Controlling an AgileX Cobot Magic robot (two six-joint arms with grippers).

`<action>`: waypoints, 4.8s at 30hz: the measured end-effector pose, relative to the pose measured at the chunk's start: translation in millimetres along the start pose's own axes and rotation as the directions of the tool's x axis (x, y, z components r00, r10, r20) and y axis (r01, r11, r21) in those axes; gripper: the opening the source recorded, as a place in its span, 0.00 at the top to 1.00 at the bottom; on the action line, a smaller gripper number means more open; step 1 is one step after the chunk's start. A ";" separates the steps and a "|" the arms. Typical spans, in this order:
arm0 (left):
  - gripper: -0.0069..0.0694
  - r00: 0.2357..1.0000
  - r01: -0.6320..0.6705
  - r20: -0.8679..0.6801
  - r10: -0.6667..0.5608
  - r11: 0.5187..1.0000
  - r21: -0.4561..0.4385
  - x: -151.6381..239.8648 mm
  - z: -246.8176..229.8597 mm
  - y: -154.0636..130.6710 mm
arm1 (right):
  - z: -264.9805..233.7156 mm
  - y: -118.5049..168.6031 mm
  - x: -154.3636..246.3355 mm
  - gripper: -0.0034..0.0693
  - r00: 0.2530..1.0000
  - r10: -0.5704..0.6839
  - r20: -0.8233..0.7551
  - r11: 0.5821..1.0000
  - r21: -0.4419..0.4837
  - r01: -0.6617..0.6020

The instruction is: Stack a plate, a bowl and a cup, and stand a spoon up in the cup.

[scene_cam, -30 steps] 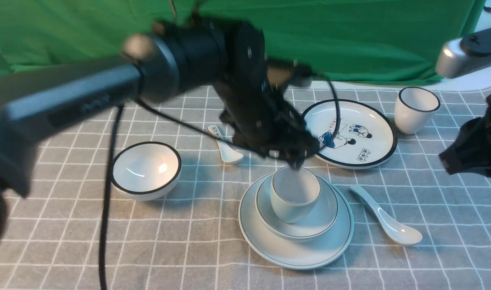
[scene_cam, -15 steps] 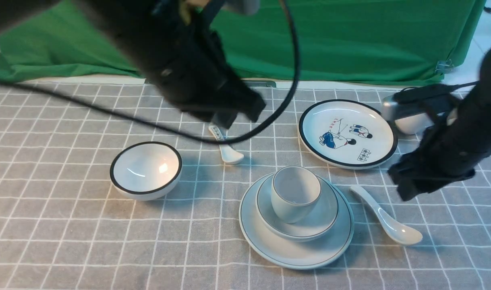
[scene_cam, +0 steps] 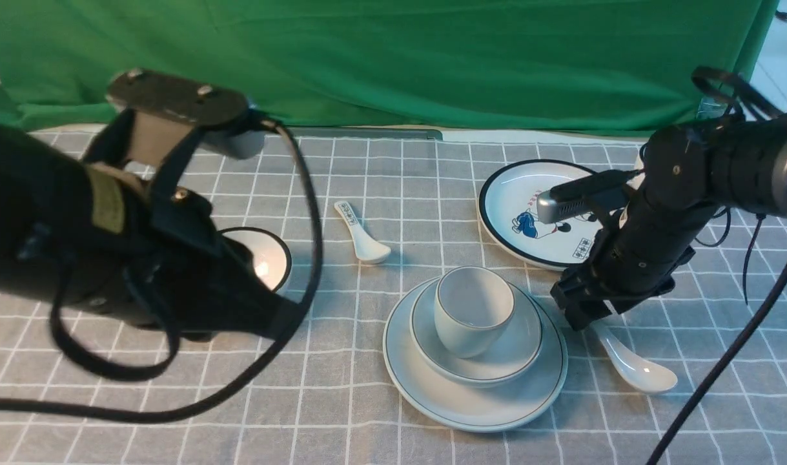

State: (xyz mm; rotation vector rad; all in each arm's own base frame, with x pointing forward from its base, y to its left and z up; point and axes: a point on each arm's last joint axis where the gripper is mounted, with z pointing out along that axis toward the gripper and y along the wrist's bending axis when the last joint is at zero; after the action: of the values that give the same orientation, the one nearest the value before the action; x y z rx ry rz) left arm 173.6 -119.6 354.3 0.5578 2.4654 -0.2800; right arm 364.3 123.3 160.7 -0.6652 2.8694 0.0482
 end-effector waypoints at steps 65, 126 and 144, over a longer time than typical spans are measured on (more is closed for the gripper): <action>0.90 0.989 -0.015 0.146 0.022 0.999 -0.046 -6.3 -13.7 5.5 | -36.3 110.5 43.5 0.59 0.416 0.033 0.909 0.987 -0.096 0.132; 0.90 0.610 -0.025 0.788 -0.087 0.991 0.129 152.2 -40.2 27.7 | -243.4 44.4 314.5 0.81 0.176 0.019 0.984 0.998 -0.009 -0.054; 0.90 0.640 0.312 0.768 -0.026 0.922 -0.229 217.4 31.8 60.1 | -243.5 44.4 314.6 0.76 0.176 0.018 0.984 0.998 -0.009 -0.054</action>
State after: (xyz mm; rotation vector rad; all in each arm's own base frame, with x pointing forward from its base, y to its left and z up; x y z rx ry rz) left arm 56.0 -5.3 196.2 0.0080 1.6664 -0.1080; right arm 23.7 8.7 337.0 -0.3064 1.5281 0.3235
